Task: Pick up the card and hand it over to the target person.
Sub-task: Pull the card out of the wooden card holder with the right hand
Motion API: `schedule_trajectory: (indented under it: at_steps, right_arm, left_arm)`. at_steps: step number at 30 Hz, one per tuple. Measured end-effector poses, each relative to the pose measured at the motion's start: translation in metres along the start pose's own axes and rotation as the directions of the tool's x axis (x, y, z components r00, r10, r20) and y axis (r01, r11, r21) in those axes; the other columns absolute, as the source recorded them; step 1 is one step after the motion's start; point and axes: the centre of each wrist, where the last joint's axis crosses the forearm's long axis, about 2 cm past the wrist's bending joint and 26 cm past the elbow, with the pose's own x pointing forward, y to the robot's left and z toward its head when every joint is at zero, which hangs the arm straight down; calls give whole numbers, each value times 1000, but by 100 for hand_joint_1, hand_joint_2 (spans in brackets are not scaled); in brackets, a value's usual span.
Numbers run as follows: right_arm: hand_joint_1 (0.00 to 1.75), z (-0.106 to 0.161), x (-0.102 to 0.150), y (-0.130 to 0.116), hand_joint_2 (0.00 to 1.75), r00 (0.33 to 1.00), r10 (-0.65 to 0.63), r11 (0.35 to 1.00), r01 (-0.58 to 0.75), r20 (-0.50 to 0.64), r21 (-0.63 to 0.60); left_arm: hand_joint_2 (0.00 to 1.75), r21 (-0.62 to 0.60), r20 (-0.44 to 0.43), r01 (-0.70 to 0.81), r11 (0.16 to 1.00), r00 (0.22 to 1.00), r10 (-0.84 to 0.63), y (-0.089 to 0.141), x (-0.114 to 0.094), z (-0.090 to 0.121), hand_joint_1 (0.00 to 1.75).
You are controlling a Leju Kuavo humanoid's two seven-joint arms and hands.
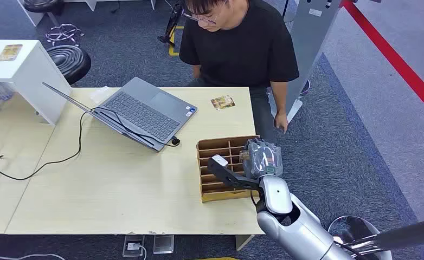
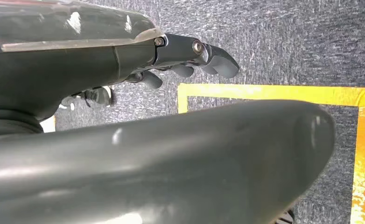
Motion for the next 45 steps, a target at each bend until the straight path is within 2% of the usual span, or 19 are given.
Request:
schedule_trajectory:
  at_steps: [19, 25, 30, 38, 41, 45]
  right_arm:
    - [110, -4, -2, 1, 175, 1000, -3, 1000, 3, -12, 10]
    - [137, -5, -3, 0, 175, 1000, -9, 1000, 9, -21, 5]
    - [174, -4, -5, 0, 175, 1000, -12, 1000, 12, -24, 5]
    - [175, -3, -6, -1, 175, 999, -24, 1000, 24, -21, -7]
    - [175, 0, -5, -13, 175, 997, -76, 995, 77, 20, -65]
    - [175, 12, -2, -47, 175, 979, -167, 968, 185, 117, -169]
  left_arm:
    - [0, -9, 1, 12, 1000, 1000, -12, -2, -1, 0, 0]
    - [0, -10, 3, 19, 1000, 1000, -19, -2, -1, 0, 0]
    - [0, -10, 3, 22, 1000, 1000, -22, -1, -1, 0, 0]
    - [0, -18, 16, -2, 1000, 1000, 3, -1, -1, 0, 0]
    - [0, -13, 18, -23, 1000, 1000, 23, -1, -1, 0, 0]
    - [0, -12, 21, -41, 999, 999, 41, -1, -1, 0, 0]
